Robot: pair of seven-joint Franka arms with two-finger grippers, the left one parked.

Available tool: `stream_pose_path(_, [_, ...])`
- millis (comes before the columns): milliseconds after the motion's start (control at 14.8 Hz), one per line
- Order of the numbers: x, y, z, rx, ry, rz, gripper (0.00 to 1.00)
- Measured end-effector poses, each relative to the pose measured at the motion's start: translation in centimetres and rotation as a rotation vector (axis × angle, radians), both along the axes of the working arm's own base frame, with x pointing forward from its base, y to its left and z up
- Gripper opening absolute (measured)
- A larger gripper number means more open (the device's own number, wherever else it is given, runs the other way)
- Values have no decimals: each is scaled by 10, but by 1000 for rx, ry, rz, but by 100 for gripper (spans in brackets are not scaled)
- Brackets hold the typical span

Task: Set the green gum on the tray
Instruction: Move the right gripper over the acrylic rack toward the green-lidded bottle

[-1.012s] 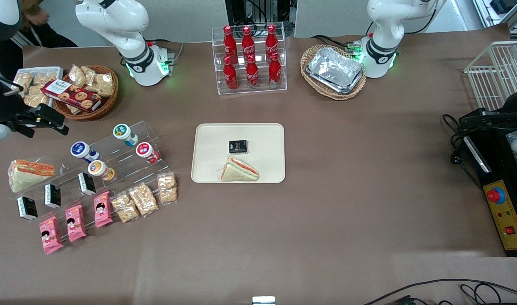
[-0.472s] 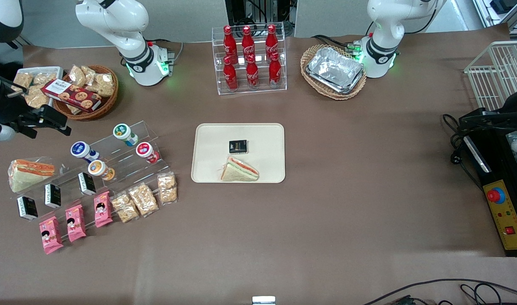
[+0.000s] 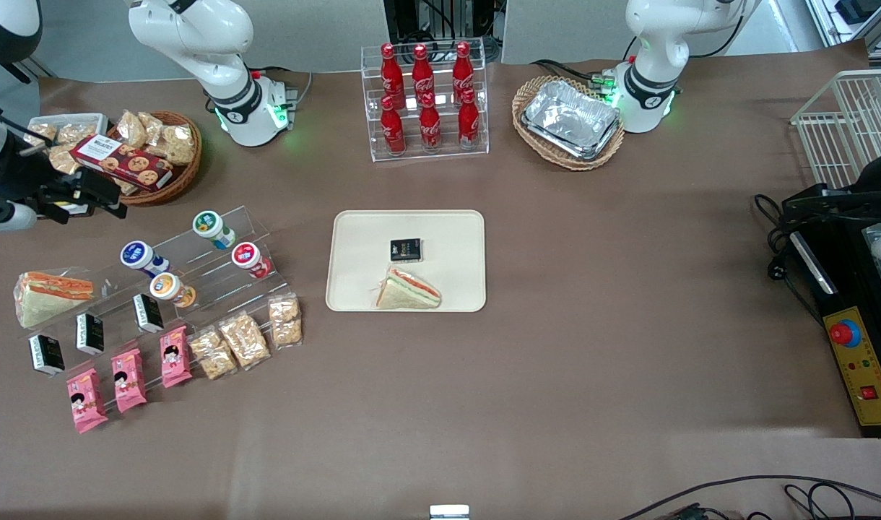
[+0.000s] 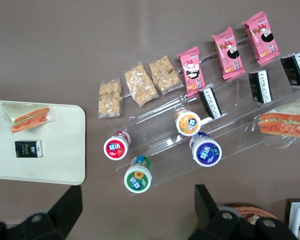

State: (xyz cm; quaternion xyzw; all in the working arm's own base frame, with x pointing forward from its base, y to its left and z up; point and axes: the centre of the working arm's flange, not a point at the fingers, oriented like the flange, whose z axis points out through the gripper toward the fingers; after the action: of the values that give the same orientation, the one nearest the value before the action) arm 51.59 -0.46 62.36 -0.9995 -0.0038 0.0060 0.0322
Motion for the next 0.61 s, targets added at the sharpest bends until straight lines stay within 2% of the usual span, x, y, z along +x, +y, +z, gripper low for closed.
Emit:
stream_pose_path(337, [-27,10,-17,-9,34,13,100])
stream_pose_path(607, [-51,16,-55,-22,-4,13,100])
